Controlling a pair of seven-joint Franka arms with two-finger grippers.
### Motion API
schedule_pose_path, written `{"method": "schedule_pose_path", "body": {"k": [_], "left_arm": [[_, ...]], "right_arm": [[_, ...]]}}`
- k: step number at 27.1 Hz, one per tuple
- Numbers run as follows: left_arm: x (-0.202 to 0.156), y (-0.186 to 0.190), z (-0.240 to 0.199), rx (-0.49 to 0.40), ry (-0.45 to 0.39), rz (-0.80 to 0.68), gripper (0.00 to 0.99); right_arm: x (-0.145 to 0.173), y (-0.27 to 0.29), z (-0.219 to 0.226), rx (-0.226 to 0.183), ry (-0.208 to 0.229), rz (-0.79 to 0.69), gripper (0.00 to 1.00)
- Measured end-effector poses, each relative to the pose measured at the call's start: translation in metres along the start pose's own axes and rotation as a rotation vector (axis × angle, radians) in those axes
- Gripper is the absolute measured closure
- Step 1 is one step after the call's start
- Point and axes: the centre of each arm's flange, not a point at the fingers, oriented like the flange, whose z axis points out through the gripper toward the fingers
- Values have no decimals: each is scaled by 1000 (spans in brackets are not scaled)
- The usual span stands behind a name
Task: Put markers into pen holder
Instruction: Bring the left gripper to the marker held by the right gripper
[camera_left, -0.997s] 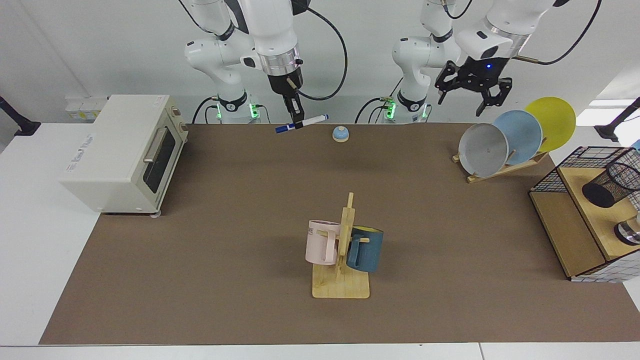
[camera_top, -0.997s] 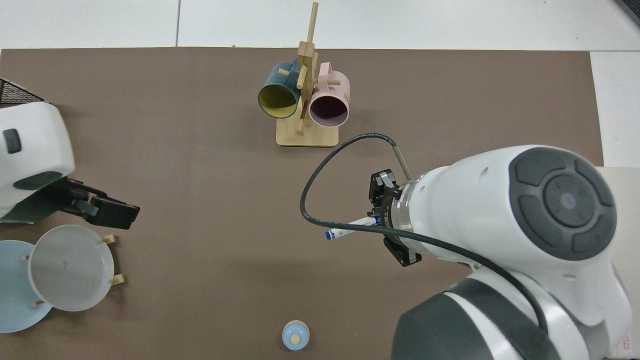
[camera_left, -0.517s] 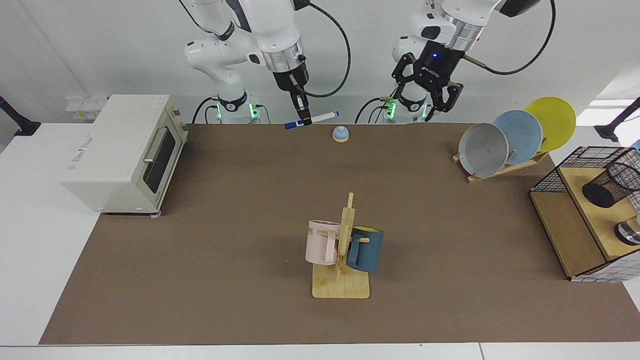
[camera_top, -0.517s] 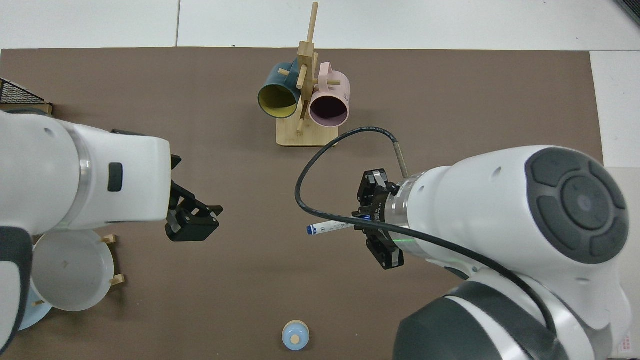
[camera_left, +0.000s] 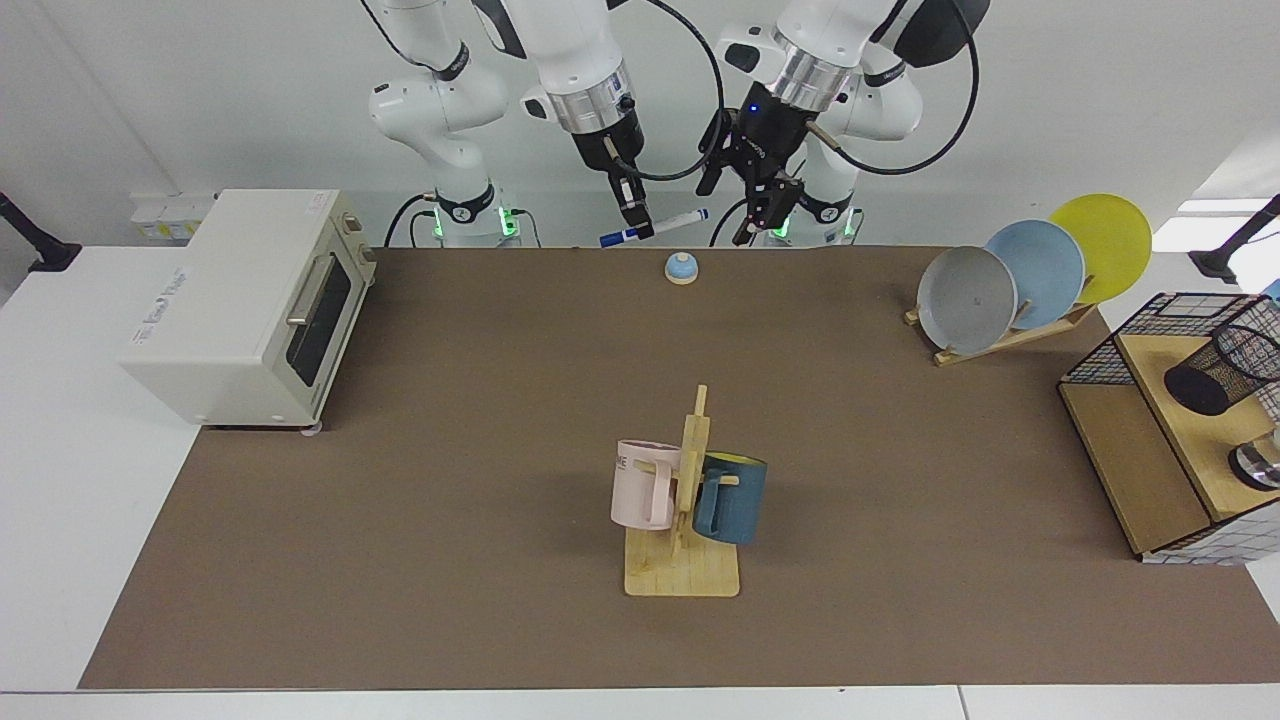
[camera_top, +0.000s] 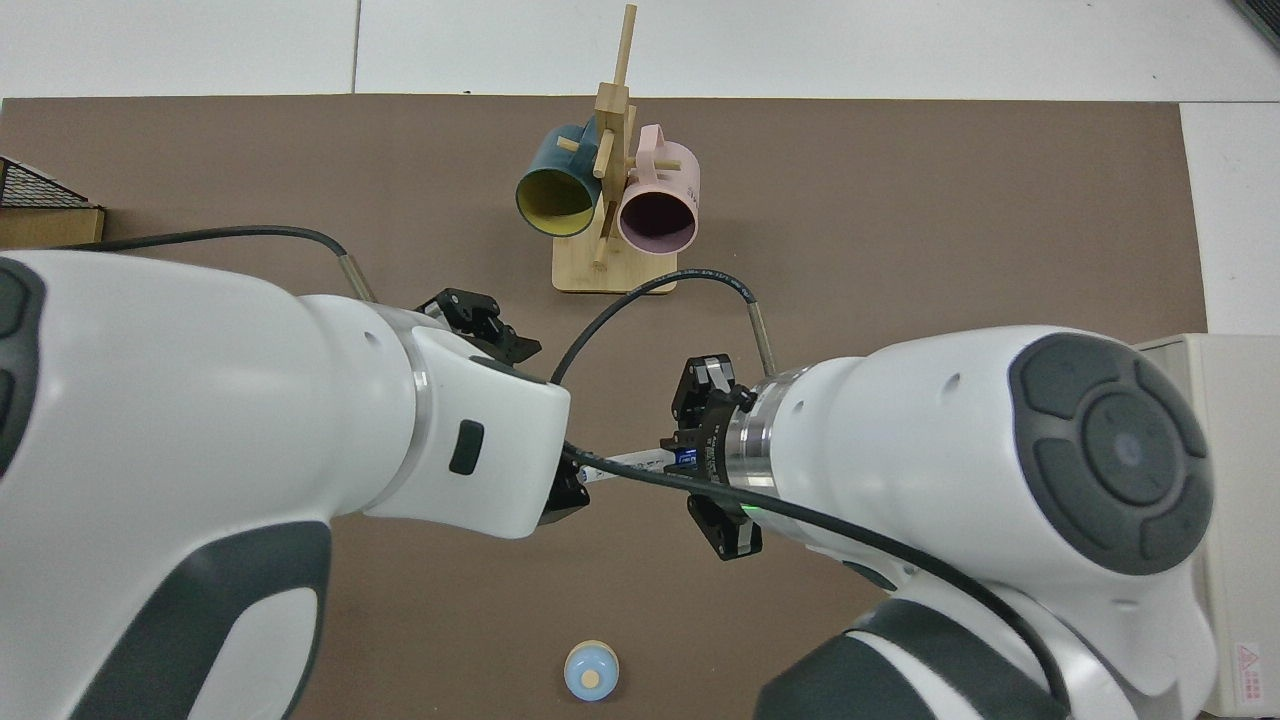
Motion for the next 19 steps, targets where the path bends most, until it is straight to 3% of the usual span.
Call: {"method": "schedule_pose_path", "body": {"k": [10,19], "left_arm": [[17,16,31,-18,4,49,97],[22,27,62,-54,-30,99,198]], "right_arm": [[-3,2,1,-2,0,-6,837],[-3,2,1,-2,0,-6,837]]}}
